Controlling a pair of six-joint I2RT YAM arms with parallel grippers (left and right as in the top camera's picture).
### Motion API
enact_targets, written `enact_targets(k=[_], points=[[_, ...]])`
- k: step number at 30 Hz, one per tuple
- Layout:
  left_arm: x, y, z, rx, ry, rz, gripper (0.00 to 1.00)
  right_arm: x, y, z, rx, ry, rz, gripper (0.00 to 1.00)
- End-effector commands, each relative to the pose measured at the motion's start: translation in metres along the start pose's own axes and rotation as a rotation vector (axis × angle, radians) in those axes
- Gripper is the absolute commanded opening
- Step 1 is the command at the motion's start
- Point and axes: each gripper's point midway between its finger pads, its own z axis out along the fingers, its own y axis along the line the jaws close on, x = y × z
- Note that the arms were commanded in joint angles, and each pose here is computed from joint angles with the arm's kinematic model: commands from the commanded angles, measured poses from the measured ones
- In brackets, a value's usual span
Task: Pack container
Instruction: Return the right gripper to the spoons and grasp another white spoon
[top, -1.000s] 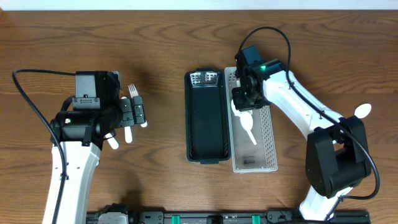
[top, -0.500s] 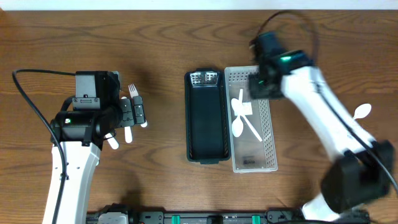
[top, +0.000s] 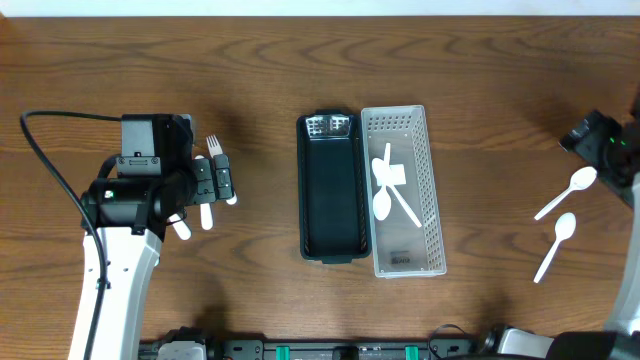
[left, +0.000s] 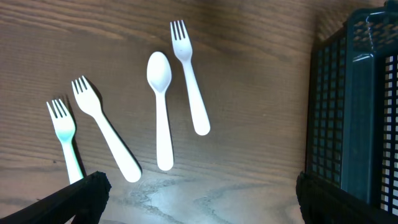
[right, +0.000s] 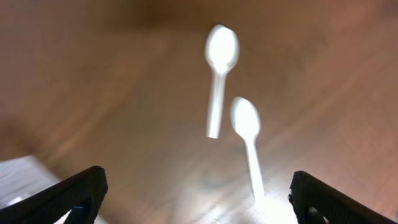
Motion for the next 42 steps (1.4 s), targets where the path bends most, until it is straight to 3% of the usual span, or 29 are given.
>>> enact_targets(k=[1,9,17,28,42], points=[[-0.004,0.003,-0.002,-0.013,-0.01,0.01,0.98,0.016,-0.029,0.037,0.059,0.094,0.08,0.99],[-0.004,0.003,-0.002,-0.013,-0.01,0.01,0.98,0.057,-0.055,0.121,0.029,0.251,0.086,0.92],[-0.004,0.003,-0.002,-0.013,-0.009,0.01,0.98,0.088,-0.062,0.166,0.071,0.367,0.059,0.83],[-0.004,0.003,-0.002,-0.013,-0.01,0.01,0.98,0.103,-0.071,0.192,0.129,0.44,0.046,0.77],[-0.004,0.003,-0.002,-0.013,-0.01,0.01,0.98,0.098,-0.073,0.196,0.146,0.411,0.042,0.69]])
